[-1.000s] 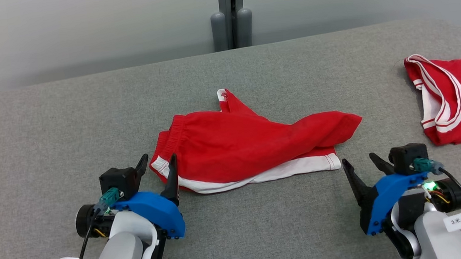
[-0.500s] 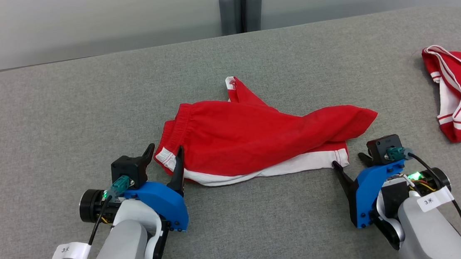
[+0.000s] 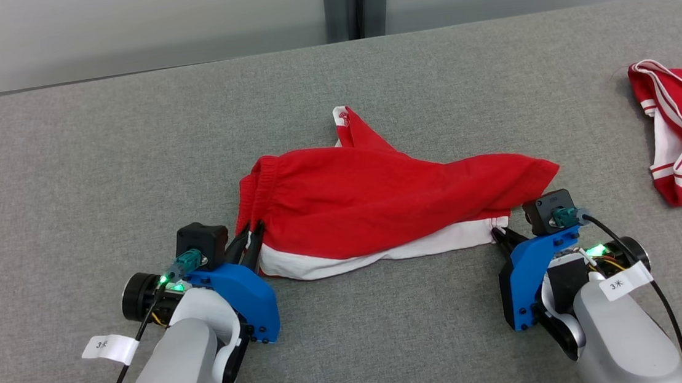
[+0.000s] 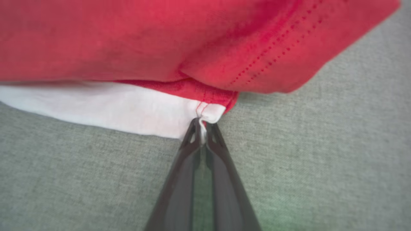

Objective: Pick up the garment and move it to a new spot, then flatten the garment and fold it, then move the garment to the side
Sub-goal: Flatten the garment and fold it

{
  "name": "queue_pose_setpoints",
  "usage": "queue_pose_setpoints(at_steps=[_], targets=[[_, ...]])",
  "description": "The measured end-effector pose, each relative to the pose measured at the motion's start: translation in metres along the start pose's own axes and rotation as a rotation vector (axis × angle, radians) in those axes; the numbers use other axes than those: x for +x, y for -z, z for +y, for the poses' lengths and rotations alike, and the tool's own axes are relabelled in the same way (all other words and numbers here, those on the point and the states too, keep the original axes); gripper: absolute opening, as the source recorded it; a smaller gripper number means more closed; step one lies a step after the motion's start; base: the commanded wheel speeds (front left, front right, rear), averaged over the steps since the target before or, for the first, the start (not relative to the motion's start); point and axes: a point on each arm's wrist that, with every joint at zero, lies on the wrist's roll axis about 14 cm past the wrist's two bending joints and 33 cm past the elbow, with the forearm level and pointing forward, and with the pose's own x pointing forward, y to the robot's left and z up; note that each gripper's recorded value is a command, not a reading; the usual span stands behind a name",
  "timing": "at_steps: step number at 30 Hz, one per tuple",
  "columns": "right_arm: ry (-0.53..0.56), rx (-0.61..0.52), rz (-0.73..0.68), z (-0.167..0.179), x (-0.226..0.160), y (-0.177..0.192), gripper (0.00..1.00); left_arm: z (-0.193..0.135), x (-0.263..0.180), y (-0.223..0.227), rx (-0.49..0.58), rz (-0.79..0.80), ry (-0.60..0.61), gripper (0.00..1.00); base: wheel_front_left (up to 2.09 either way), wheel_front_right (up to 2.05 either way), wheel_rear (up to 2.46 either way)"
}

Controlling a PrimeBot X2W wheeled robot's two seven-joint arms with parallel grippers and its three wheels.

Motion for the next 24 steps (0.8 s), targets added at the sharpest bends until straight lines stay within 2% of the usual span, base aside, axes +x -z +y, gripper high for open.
queue_pose_setpoints(at_steps=[7, 11, 18, 24], targets=[[-0.01, 0.069, -0.099, 0.002, -0.009, -0.018, 0.0, -0.003, -0.006, -0.017, -0.062, -0.068, 0.011, 0.0, 0.0, 0.0, 0.0], [-0.007, 0.117, -0.222, -0.002, -0.023, -0.048, 0.0, -0.012, -0.017, -0.027, -0.134, -0.119, 0.027, 0.0, 0.0, 0.0, 0.0], [0.018, 0.178, -0.383, -0.015, -0.069, -0.088, 0.0, -0.033, -0.045, -0.07, -0.331, -0.264, 0.104, 0.0, 0.0, 0.0, 0.0], [0.044, 0.2, -0.468, -0.028, -0.122, -0.109, 0.0, -0.051, -0.069, -0.092, -0.491, -0.294, 0.195, 0.0, 0.0, 0.0, 0.0]])
